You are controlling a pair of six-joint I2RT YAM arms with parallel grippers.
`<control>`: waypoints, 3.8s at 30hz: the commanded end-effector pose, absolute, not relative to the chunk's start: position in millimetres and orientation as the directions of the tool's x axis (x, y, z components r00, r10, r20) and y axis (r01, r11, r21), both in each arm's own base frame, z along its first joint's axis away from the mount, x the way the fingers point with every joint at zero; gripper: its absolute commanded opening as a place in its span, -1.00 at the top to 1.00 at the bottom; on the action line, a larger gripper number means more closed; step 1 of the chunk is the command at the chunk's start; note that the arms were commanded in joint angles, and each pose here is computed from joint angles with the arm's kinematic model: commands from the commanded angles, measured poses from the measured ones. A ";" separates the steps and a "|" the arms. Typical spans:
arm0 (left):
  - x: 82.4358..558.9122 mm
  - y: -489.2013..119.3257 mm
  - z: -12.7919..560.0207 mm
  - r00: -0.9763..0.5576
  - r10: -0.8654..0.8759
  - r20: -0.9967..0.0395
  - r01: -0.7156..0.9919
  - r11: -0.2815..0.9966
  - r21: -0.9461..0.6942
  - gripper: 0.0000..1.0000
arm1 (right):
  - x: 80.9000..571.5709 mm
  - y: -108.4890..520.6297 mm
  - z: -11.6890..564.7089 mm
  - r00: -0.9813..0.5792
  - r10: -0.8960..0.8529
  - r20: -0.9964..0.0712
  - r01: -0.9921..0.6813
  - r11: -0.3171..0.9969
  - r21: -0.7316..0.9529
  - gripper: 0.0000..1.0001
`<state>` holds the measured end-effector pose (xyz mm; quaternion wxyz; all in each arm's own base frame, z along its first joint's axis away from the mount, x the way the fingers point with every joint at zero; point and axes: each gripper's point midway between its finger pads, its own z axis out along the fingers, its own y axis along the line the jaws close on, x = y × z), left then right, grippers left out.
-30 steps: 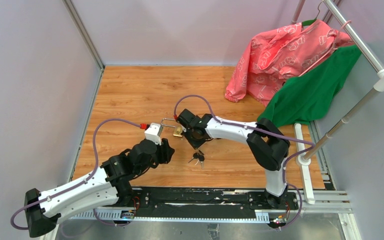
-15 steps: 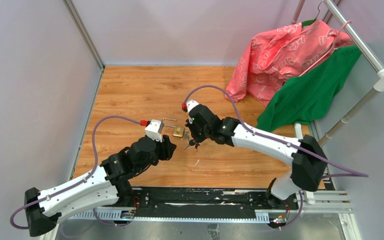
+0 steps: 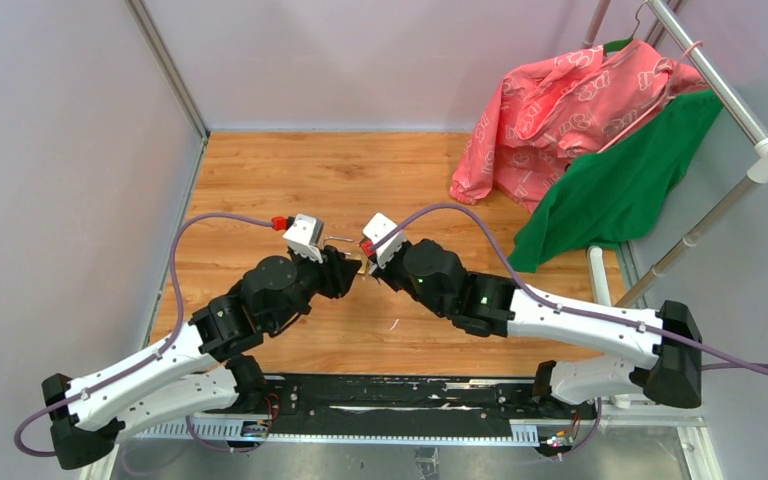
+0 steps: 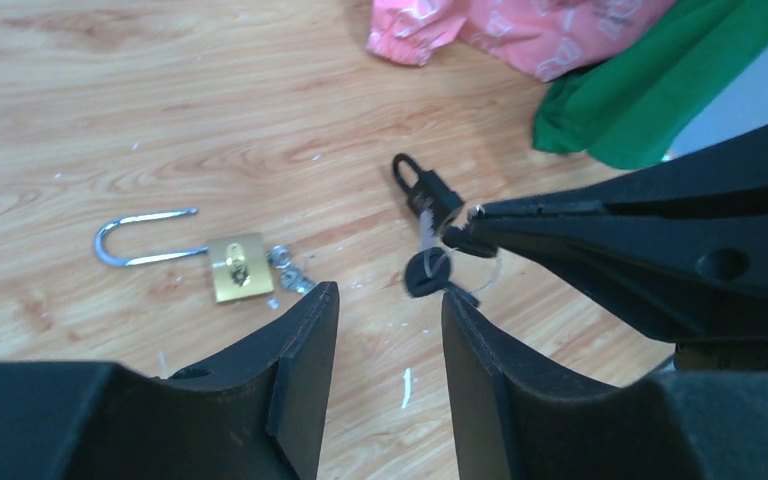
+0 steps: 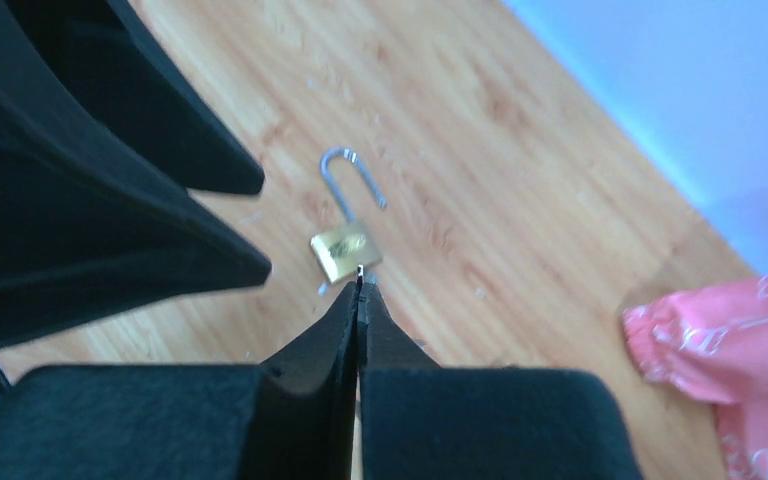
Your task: Unlock with the key
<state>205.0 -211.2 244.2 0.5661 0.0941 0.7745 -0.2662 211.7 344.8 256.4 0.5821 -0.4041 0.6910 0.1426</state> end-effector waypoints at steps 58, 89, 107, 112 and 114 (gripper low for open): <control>217.3 -270.7 330.7 0.578 0.144 -0.803 0.231 0.915 0.330 -0.66 | 232.0 303.1 356.0 -0.461 0.242 -0.854 -0.373 0.820 0.434 1.00; 223.6 -251.0 338.0 0.528 0.110 -0.842 0.193 0.950 0.246 1.00 | 222.0 293.0 352.7 -0.499 0.292 -0.816 -0.338 0.802 0.493 1.00; 237.5 -234.5 219.1 -0.157 0.020 -0.987 0.464 0.884 -0.056 0.21 | 273.0 315.2 147.7 -0.597 -0.486 -0.638 -0.699 0.706 0.117 -0.37; 232.2 -225.9 210.1 -0.198 0.002 -0.980 0.454 0.887 -0.090 0.20 | 291.4 328.9 106.9 -0.608 -0.569 -0.554 -0.725 0.681 0.097 -0.38; 229.6 -221.3 211.2 -0.200 -0.016 -0.980 0.448 0.887 -0.107 0.20 | 300.0 329.9 89.2 -0.608 -0.599 -0.520 -0.728 0.682 0.066 -0.37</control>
